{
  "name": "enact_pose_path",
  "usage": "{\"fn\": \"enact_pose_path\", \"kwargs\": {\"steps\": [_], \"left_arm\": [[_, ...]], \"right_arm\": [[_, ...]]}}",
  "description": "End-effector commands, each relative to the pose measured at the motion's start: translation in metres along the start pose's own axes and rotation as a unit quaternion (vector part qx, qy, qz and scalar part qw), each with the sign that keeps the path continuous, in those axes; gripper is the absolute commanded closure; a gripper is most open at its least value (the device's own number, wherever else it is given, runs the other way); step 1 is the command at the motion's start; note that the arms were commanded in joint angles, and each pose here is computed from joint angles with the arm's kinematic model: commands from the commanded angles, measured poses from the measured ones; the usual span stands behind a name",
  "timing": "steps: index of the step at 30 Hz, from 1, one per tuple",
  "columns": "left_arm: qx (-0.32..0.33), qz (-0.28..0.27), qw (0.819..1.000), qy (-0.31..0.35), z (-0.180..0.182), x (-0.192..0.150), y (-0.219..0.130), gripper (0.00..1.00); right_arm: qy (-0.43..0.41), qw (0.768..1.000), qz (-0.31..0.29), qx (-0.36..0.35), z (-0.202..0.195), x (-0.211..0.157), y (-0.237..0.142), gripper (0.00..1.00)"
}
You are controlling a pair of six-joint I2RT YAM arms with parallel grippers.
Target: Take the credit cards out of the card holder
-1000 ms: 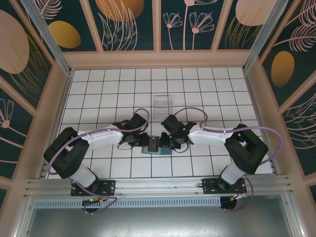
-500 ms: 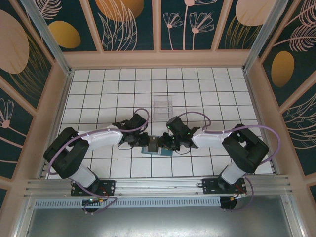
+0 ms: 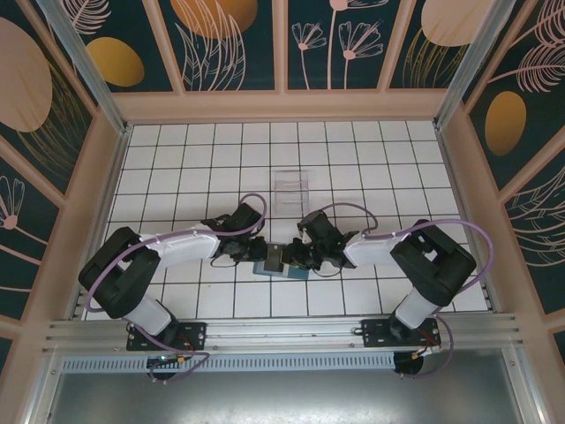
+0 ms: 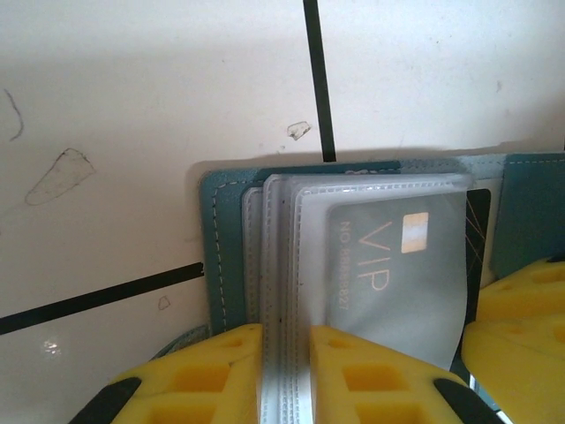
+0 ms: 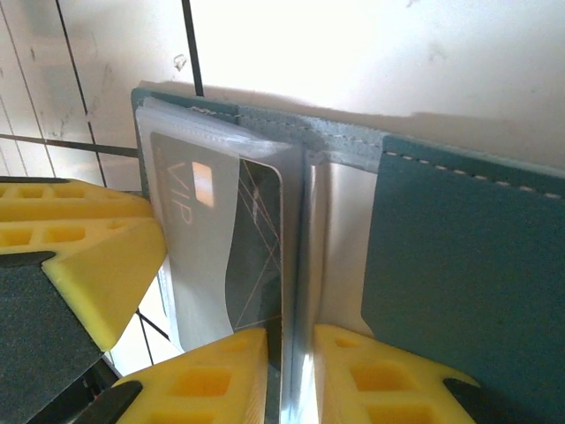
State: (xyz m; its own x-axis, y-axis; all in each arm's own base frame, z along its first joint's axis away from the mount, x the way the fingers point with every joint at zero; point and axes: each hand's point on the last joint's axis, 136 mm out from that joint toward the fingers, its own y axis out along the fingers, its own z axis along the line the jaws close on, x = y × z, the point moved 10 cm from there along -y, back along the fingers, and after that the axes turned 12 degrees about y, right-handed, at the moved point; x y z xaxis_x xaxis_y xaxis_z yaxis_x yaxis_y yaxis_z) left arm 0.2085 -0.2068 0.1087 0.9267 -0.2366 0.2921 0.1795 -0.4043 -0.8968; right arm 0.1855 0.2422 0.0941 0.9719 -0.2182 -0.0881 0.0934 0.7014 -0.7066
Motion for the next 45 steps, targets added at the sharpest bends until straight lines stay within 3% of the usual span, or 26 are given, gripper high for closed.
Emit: {"fn": "enact_pose_path", "kwargs": {"steps": [1, 23, 32, 45], "left_arm": [[0.031, 0.054, 0.998, -0.016, 0.016, -0.022, 0.019, 0.81], [0.034, 0.066, 0.997, -0.017, 0.017, -0.024, 0.021, 0.81], [0.040, 0.061, 0.997, -0.018, 0.017, -0.023, 0.018, 0.80], [0.042, 0.059, 0.997, -0.025, 0.019, -0.028, 0.014, 0.80]], "right_arm": [[0.009, 1.000, 0.010, 0.002, -0.011, -0.001, 0.007, 0.79], [0.017, 0.998, 0.015, 0.066, -0.011, -0.004, 0.006, 0.82], [0.016, 0.998, 0.008, 0.054, -0.015, -0.006, 0.002, 0.89], [0.016, 1.000, -0.004, 0.021, -0.028, -0.006, -0.016, 0.90]]}}
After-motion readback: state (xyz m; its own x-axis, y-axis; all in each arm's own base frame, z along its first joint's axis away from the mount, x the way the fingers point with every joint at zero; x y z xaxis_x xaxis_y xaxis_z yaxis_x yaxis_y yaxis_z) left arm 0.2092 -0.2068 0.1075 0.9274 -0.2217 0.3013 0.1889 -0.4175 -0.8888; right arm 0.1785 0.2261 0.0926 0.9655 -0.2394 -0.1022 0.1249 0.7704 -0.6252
